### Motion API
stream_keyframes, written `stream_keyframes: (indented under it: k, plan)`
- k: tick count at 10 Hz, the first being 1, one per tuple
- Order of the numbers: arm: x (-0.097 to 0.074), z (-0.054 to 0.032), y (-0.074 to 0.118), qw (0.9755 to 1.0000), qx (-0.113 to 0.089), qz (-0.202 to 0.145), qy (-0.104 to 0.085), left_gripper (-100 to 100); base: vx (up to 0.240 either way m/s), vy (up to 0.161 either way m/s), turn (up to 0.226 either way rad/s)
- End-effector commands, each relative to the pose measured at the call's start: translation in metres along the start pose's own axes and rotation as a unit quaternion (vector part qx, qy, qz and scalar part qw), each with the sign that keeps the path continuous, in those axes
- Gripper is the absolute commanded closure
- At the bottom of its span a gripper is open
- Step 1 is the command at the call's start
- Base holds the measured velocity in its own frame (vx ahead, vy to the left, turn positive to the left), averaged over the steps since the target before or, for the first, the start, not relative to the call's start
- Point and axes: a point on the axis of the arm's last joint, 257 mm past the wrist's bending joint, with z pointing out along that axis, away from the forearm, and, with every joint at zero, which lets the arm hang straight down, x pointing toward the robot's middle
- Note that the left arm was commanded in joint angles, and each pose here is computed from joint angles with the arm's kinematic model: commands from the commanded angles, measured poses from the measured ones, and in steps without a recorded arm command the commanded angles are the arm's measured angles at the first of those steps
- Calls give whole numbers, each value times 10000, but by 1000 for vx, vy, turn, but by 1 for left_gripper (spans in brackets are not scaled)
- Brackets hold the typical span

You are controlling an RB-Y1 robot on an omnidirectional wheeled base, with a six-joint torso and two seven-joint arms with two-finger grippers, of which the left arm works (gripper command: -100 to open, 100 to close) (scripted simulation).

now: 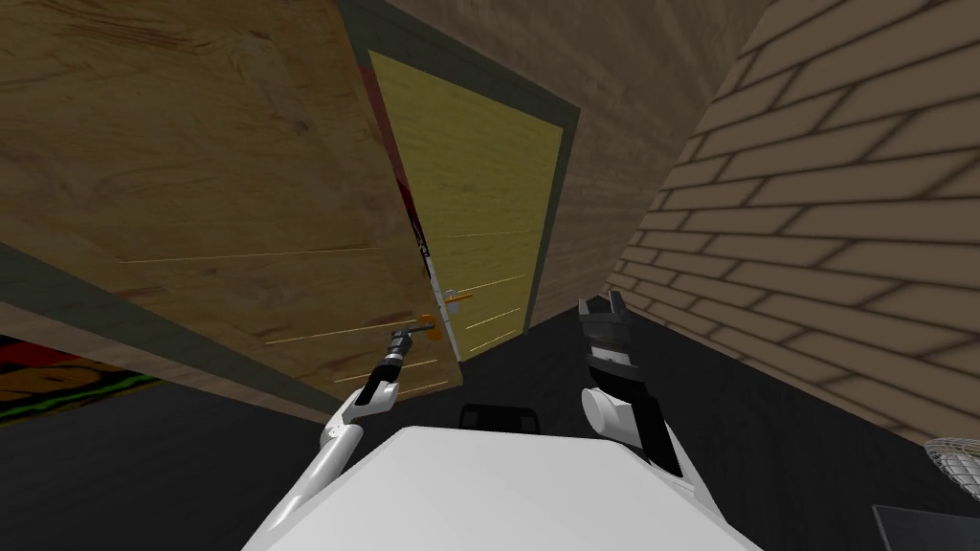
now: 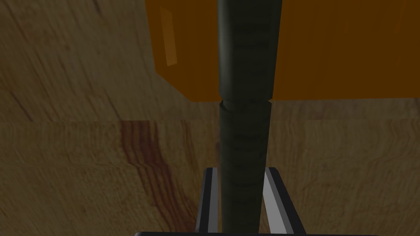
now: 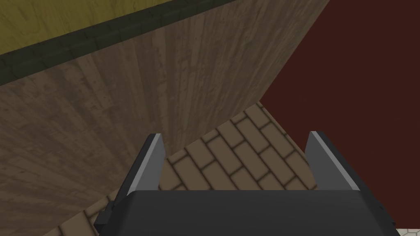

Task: Pull the door open

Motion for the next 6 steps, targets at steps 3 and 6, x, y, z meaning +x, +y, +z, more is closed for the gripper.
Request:
stream_keyframes:
  k: [3, 6]
  plan:
    - [27, -65, 10, 9999, 0, -2, 112, 100, -145, 32, -75]
    - [92, -164, 6, 9995, 20, -19, 316, 100, -205, 58, -157]
